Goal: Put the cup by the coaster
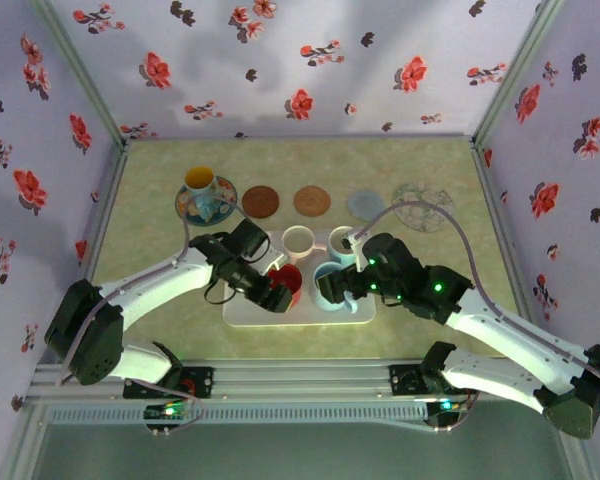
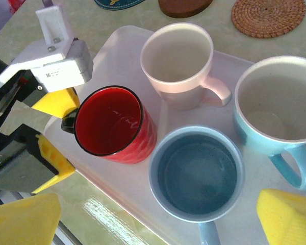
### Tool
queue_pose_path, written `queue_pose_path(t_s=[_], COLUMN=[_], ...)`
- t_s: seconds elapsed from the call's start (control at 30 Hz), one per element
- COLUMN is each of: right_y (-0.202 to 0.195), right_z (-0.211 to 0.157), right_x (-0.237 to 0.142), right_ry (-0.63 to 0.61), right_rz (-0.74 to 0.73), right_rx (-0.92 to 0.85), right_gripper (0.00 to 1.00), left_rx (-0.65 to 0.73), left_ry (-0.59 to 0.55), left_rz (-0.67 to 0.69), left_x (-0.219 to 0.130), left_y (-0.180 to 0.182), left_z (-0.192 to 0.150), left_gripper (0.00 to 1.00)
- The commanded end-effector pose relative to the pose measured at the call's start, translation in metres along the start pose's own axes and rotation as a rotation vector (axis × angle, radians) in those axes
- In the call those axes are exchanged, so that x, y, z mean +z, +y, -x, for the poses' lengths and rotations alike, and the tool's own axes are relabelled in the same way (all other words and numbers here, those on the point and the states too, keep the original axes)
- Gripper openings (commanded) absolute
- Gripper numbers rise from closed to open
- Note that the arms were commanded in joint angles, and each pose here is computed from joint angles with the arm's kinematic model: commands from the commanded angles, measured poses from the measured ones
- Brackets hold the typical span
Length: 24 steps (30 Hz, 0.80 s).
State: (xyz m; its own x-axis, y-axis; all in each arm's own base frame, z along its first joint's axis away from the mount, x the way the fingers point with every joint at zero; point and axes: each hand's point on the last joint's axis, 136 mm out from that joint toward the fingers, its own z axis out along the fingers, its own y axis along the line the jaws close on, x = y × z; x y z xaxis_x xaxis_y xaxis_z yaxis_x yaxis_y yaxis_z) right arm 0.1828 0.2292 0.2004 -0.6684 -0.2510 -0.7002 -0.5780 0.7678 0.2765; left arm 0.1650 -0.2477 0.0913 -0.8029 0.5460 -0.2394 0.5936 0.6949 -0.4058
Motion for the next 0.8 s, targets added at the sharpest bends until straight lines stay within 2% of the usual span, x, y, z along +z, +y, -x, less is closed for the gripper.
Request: queue_pose_path(t_s=[0.0, 0.47, 0.77], right_y=[-0.007, -0.005, -0.006], right_z=[-0.001, -0.002, -0.002], right_x=[0.001, 0.006, 0.007], right_ry=[0.004, 0.024, 0.023], right_rz=[-0.031, -0.030, -0.030], right_rx=[0.013, 0.002, 0.001], right_gripper=[0.99, 0.99, 1.00], left_rx=[-0.011, 0.008, 0.019], left_ry=[0.073, 0.098, 0.093], left_rz=[0.019, 0.194, 0.259], left_x=[0.003, 0.014, 0.018], left_y=[0.001, 0.019, 0.025], left_z=[-0.017, -0.013, -0.008], left_gripper=[0.93, 0.81, 0.64])
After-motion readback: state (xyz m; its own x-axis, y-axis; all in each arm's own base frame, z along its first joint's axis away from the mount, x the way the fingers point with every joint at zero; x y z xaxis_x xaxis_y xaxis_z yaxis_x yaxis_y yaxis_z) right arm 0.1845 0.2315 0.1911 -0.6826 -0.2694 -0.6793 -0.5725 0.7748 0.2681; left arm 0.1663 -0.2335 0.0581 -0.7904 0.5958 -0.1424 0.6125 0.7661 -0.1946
